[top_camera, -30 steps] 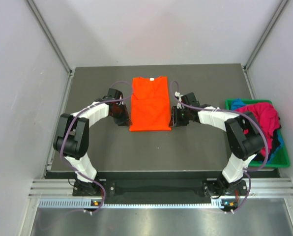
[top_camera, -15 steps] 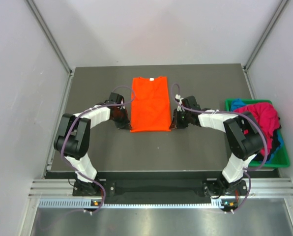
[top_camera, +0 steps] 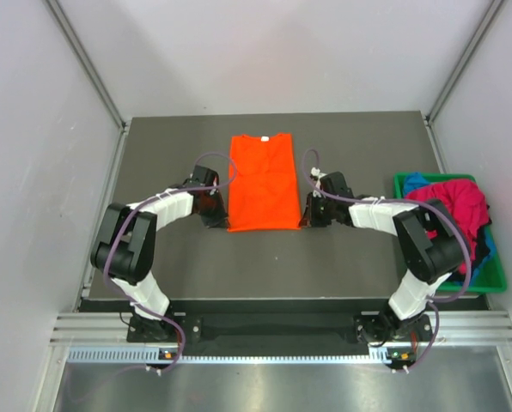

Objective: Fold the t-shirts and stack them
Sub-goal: Fold the tshirt

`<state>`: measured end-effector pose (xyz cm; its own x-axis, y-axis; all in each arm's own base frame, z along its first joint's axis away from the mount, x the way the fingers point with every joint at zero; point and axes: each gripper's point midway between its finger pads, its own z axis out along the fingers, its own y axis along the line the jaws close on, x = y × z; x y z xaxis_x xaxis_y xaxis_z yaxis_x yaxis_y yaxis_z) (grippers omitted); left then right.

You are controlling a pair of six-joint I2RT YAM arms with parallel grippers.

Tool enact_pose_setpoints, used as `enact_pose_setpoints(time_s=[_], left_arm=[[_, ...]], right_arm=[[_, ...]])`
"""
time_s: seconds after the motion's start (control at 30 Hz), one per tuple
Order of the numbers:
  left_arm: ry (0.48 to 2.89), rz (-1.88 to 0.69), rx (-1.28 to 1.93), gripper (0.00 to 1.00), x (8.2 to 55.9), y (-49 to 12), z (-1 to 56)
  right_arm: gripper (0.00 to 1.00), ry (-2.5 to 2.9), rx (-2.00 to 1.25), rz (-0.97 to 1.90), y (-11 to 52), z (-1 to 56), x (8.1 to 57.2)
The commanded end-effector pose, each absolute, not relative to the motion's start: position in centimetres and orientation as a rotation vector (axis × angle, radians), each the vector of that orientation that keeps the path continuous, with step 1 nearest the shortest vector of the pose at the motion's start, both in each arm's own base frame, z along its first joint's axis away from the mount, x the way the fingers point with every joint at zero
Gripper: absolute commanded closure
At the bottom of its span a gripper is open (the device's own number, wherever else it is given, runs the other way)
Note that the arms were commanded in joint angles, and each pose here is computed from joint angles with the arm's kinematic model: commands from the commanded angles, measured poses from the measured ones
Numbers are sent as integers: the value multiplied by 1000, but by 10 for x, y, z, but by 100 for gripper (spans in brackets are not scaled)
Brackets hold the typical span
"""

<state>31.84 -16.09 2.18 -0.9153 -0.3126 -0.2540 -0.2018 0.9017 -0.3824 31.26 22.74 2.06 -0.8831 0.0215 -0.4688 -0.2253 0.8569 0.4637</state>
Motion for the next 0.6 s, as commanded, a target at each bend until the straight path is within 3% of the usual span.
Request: enact_pose_setpoints(time_s=[0.0,0.2,0.33,0.4,0.53,0.57], left_arm=[[2755,-454,-385,100,311,-155,19],[2792,-470,-373,100,299,-157,15],[2779,-499,-387,75,292,-158,21],[2767,-557,-382,69,292,-164,28],[2759,-586,-398,64,292,-167,36],[2762,-577,-407,63,291,-166,34]], right_arm=[[100,2523,-126,639,215,27,317],[100,2536,-143,655,215,29,310],[100,2547,-143,661,214,27,303],[98,2555,-138,668,213,27,301],[72,2564,-39,699,216,35,300],[70,2571,2,684,213,33,299]])
